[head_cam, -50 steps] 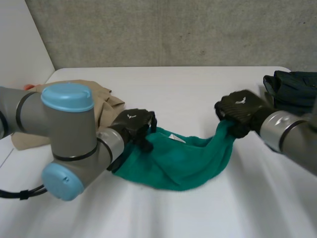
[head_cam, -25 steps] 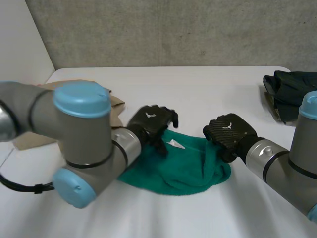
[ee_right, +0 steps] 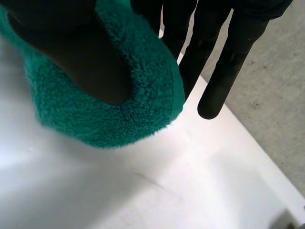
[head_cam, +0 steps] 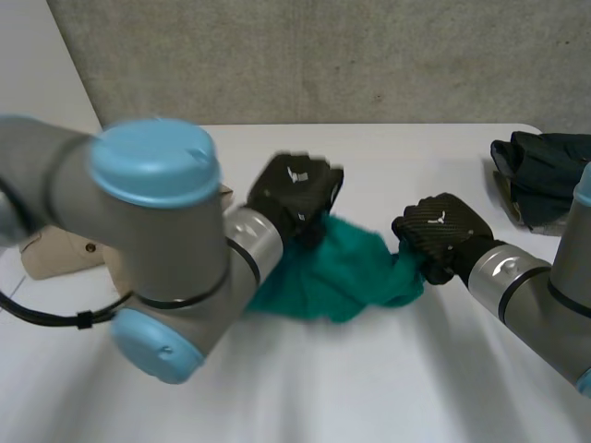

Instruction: Fold the laundry.

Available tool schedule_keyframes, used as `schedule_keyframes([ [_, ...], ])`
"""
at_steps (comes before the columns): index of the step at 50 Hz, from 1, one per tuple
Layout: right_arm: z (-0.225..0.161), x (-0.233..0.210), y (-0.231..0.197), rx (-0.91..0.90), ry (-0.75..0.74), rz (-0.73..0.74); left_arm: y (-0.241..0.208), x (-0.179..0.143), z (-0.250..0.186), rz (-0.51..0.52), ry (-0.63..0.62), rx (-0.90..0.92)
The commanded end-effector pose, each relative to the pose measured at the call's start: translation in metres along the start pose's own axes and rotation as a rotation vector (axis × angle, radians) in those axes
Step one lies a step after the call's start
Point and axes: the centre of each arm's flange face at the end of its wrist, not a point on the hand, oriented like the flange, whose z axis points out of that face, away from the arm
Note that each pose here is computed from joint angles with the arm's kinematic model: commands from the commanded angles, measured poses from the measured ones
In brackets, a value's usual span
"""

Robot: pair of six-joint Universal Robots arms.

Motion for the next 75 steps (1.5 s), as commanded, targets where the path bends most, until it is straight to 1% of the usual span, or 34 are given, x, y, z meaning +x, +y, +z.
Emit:
schedule_keyframes([
  [1, 0.003, 0.008, -0.007, 0.014, 0.029, -0.073, -0.020, -0.025, -0.015, -0.136, -0.050, 0.023],
  [2, 0.003, 0.008, -0.007, 0.015, 0.028, -0.075, -0.012, -0.039, -0.013, -0.142, -0.084, -0.011],
  [4, 0.004, 0.008, -0.007, 0.015, 0.027, -0.076, -0.003, -0.050, -0.010, -0.147, -0.110, -0.051],
  [9, 0.015, 0.004, -0.002, 0.005, 0.011, -0.069, 0.050, -0.051, 0.014, -0.152, -0.108, -0.196],
  [11, 0.023, 0.004, 0.001, -0.001, 0.011, -0.063, 0.062, -0.053, 0.030, -0.147, -0.114, -0.194],
  [13, 0.039, 0.013, -0.001, 0.003, 0.054, -0.061, 0.060, -0.056, 0.044, -0.134, -0.121, -0.144],
  [15, 0.047, 0.023, -0.006, 0.012, 0.104, -0.059, 0.042, -0.064, 0.065, -0.110, -0.142, -0.004],
  [17, 0.060, 0.047, -0.026, 0.078, 0.232, -0.058, 0.022, -0.070, 0.076, -0.091, -0.162, 0.118],
  [18, 0.063, 0.056, -0.035, 0.117, 0.280, -0.057, -0.004, -0.079, 0.084, -0.068, -0.189, 0.265],
  [19, 0.065, 0.064, -0.046, 0.165, 0.325, -0.053, -0.017, -0.083, 0.087, -0.060, -0.201, 0.338],
  [20, 0.068, 0.077, -0.069, 0.278, 0.401, -0.044, -0.031, -0.086, 0.088, -0.051, -0.213, 0.414],
  [21, 0.068, 0.083, -0.080, 0.339, 0.434, -0.035, -0.061, -0.091, 0.086, -0.035, -0.236, 0.576],
  [23, 0.068, 0.091, -0.098, 0.460, 0.485, -0.014, -0.091, -0.097, 0.078, -0.021, -0.257, 0.732],
  [24, 0.065, 0.098, -0.114, 0.576, 0.526, 0.003, -0.105, -0.099, 0.072, -0.014, -0.266, 0.800],
  [25, 0.061, 0.103, -0.123, 0.633, 0.548, 0.010, -0.124, -0.108, 0.063, 0.007, -0.285, 0.902],
  [26, 0.056, 0.107, -0.132, 0.683, 0.567, 0.018, -0.129, -0.111, 0.059, 0.014, -0.290, 0.923],
  [28, 0.040, 0.112, -0.153, 0.772, 0.594, 0.022, -0.128, -0.116, 0.056, 0.022, -0.293, 0.914],
  [29, 0.036, 0.113, -0.156, 0.778, 0.595, 0.021, -0.119, -0.115, 0.057, 0.023, -0.281, 0.874],
  [31, 0.033, 0.112, -0.158, 0.770, 0.581, 0.020, -0.108, -0.112, 0.059, 0.021, -0.263, 0.828],
  [33, 0.041, 0.104, -0.148, 0.721, 0.527, 0.027, -0.088, -0.107, 0.062, 0.013, -0.243, 0.745],
  [36, 0.059, 0.082, -0.127, 0.639, 0.422, 0.033, -0.065, -0.101, 0.064, 0.004, -0.229, 0.655],
  [40, 0.073, 0.044, -0.104, 0.533, 0.295, 0.041, -0.018, -0.093, 0.069, -0.019, -0.208, 0.486],
  [42, 0.077, 0.028, -0.092, 0.482, 0.244, 0.046, 0.015, -0.085, 0.068, -0.037, -0.187, 0.361],
  [43, 0.082, 0.012, -0.076, 0.418, 0.196, 0.054, 0.026, -0.082, 0.066, -0.044, -0.182, 0.316],
  [45, 0.085, 0.000, -0.057, 0.346, 0.156, 0.059, 0.058, -0.072, 0.057, -0.064, -0.158, 0.168],
  [48, 0.085, -0.022, -0.023, 0.208, 0.084, 0.060, 0.083, -0.064, 0.043, -0.075, -0.137, 0.031],
  [49, 0.084, -0.028, -0.015, 0.178, 0.067, 0.056, 0.097, -0.059, 0.032, -0.076, -0.123, -0.050],
  [52, 0.076, -0.040, 0.004, 0.102, 0.024, 0.043, 0.112, -0.052, 0.017, -0.076, -0.105, -0.152],
  [53, 0.075, -0.041, 0.007, 0.090, 0.019, 0.041, 0.115, -0.050, 0.008, -0.074, -0.097, -0.196],
  [57, 0.067, -0.047, 0.019, 0.043, 0.001, 0.040, 0.106, -0.049, -0.015, -0.068, -0.101, -0.235],
  [60, 0.060, -0.048, 0.022, 0.028, -0.007, 0.045, 0.096, -0.049, -0.023, -0.065, -0.112, -0.223],
  [64, 0.046, -0.049, 0.016, 0.044, -0.023, 0.044, 0.064, -0.047, -0.038, -0.052, -0.111, -0.138],
  [71, 0.020, -0.049, 0.005, 0.071, -0.033, 0.044, 0.039, -0.043, -0.041, -0.039, -0.100, -0.057],
  [75, 0.006, -0.038, -0.005, 0.099, 0.000, 0.054, 0.022, -0.046, -0.027, -0.034, -0.098, 0.004],
])
